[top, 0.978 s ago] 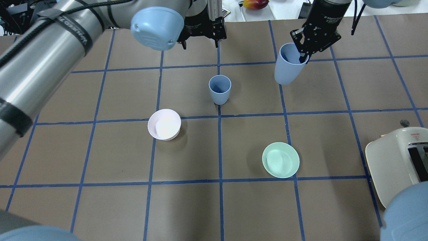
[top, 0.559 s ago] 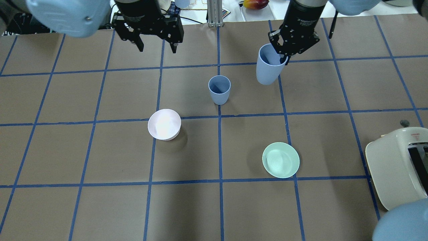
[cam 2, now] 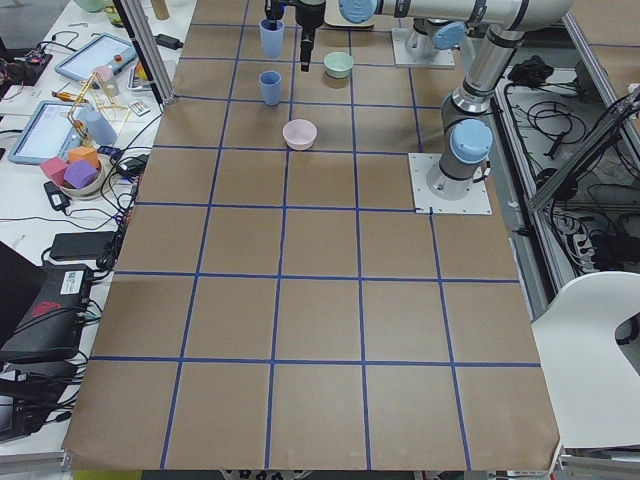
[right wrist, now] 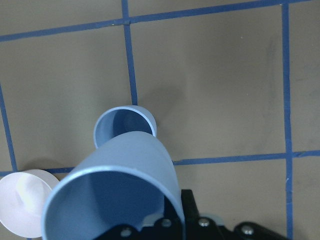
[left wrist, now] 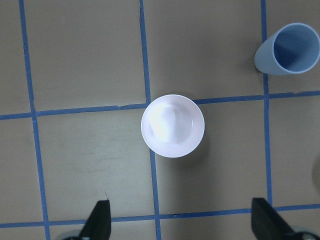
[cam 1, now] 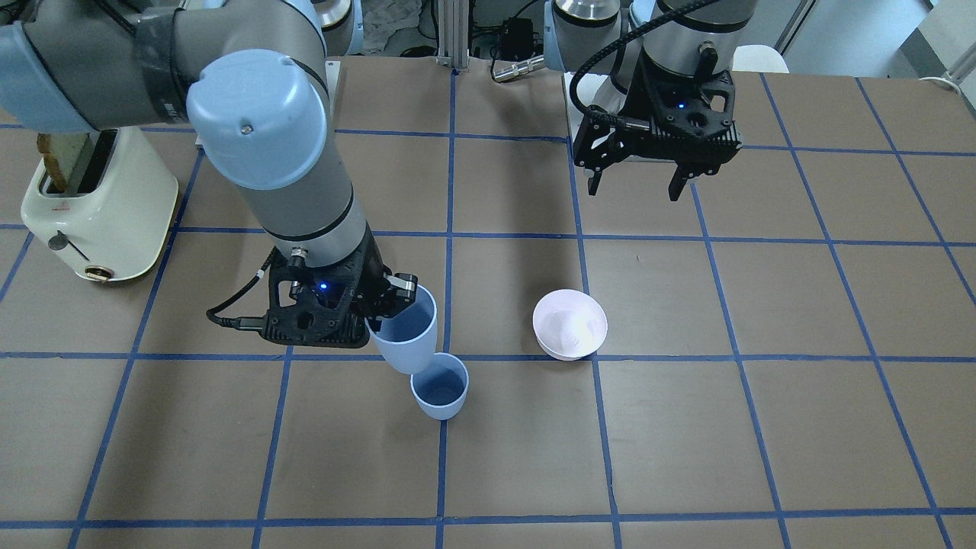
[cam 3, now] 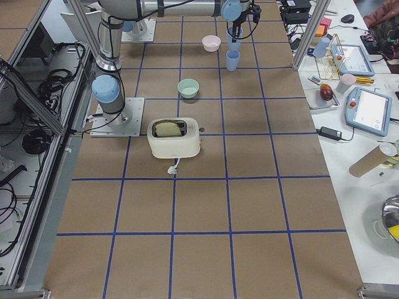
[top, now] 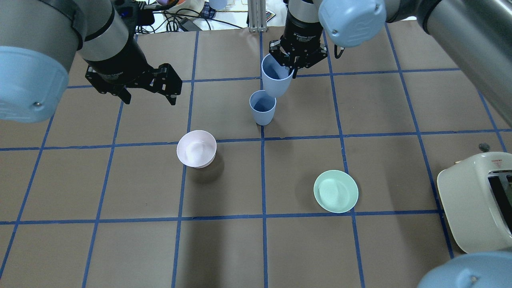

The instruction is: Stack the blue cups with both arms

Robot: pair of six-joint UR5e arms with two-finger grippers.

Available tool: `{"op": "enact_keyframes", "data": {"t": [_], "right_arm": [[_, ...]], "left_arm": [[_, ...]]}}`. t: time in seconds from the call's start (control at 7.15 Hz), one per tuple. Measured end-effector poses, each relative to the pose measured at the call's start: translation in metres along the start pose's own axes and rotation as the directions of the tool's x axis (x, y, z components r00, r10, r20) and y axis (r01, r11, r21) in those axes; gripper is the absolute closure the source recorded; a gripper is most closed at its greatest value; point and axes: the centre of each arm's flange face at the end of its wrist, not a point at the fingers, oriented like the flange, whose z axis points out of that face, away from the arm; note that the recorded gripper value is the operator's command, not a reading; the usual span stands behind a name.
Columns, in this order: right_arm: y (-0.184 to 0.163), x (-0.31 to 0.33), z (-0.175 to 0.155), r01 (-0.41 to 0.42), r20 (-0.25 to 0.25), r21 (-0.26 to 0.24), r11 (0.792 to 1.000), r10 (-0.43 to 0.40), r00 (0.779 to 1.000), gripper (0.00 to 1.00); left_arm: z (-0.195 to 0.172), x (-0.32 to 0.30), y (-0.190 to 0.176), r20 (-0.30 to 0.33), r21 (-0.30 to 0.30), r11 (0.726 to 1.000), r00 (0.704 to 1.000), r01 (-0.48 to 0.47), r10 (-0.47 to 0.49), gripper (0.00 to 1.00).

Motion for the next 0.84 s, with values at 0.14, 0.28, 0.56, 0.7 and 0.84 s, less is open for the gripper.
{"op": "enact_keyframes", "data": {"t": [0.14, 0.28, 0.56, 0.7, 0.84], "right_arm": [[-0.004, -0.01, 0.014, -0.017, 0.0, 0.011, 1.0, 0.017, 1.0, 1.0], [-0.006, -0.016, 0.026, -0.032, -0.008, 0.011, 0.999, 0.032, 0.999, 1.0], [-0.011, -0.019, 0.047, -0.039, -0.037, -0.002, 0.999, 0.039, 0.999, 1.0], [-0.011, -0.019, 0.052, -0.041, -0.047, -0.01, 0.999, 0.041, 0.998, 1.0], [-0.011, -0.019, 0.054, -0.042, -0.049, -0.016, 0.999, 0.041, 0.998, 1.0]], "left_arm": [[-0.004, -0.009, -0.007, -0.003, 0.01, 1.0, 1.0, -0.008, 0.008, 0.0], [-0.008, -0.014, -0.015, -0.009, 0.018, 1.0, 1.0, -0.01, 0.01, 0.0], [-0.01, -0.015, -0.02, -0.011, 0.021, 1.0, 1.0, -0.01, 0.01, 0.0], [-0.011, -0.015, -0.019, -0.01, 0.023, 1.0, 1.0, -0.01, 0.01, 0.0], [-0.012, -0.015, -0.019, -0.008, 0.024, 1.0, 1.0, -0.01, 0.01, 0.0]]}}
